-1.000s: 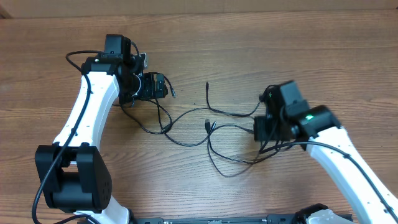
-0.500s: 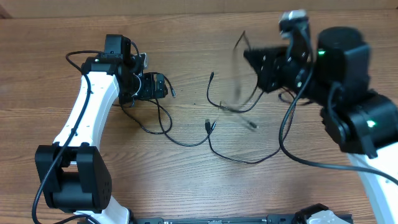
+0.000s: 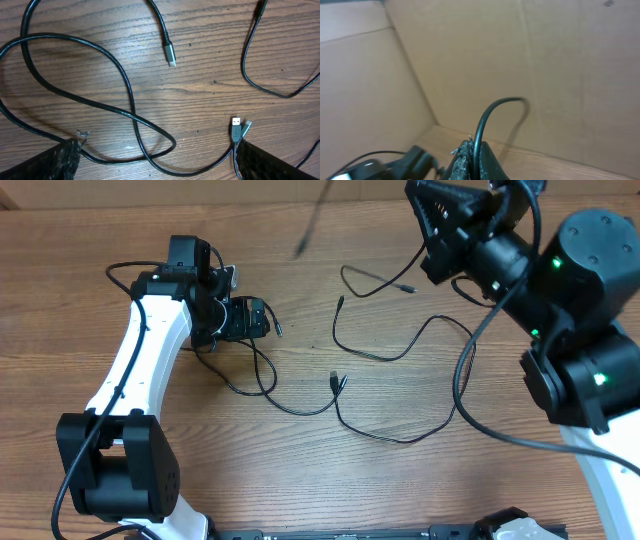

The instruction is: Untangle cables

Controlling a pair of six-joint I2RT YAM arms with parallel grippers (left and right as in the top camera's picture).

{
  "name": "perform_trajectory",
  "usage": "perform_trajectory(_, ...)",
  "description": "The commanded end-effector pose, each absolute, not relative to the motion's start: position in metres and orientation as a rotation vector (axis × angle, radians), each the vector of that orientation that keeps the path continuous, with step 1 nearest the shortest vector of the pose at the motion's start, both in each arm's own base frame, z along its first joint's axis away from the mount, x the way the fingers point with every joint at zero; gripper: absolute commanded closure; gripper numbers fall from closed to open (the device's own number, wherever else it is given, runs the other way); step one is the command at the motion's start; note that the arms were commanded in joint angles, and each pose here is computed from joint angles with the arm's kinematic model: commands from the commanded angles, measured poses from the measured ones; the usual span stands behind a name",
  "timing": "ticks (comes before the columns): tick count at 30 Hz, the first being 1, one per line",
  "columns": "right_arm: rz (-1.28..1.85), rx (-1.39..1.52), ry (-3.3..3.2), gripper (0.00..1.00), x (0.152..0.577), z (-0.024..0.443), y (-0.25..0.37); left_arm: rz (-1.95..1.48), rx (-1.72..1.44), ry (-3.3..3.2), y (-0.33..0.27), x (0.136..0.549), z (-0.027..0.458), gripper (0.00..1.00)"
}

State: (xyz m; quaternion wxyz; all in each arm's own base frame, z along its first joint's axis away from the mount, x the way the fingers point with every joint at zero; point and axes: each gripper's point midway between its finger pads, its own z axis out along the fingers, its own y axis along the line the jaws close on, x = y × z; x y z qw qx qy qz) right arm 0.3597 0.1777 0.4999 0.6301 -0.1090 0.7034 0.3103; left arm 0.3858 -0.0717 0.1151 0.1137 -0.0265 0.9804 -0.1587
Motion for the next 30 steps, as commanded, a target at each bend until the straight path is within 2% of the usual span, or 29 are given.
perform_trajectory(1, 0.596, -0.214, 1.614, 0.96, 0.387, 0.493, 0.169, -0.473, -0.046, 2.88, -0.073, 0.386, 0.112, 0.0)
perform_trajectory(8, 0.558, -0.174, 1.653, 0.96, 0.452, 0.452, 0.176, -0.473, -0.046, 2.88, -0.073, 0.386, 0.112, 0.0)
perform_trajectory(17, 0.581, -0.091, 1.551, 0.96, 0.521, 0.429, 0.173, -0.473, -0.046, 2.88, -0.073, 0.386, 0.112, 0.0)
perform_trajectory(24, 0.557, 0.044, 1.574, 0.96, 0.569, 0.388, 0.128, -0.473, -0.046, 2.88, -0.073, 0.386, 0.112, 0.0)
perform_trajectory(30, 0.341, 0.254, 1.622, 0.96, 0.592, 0.357, 0.027, -0.473, -0.046, 2.88, -0.073, 0.386, 0.112, 0.0)
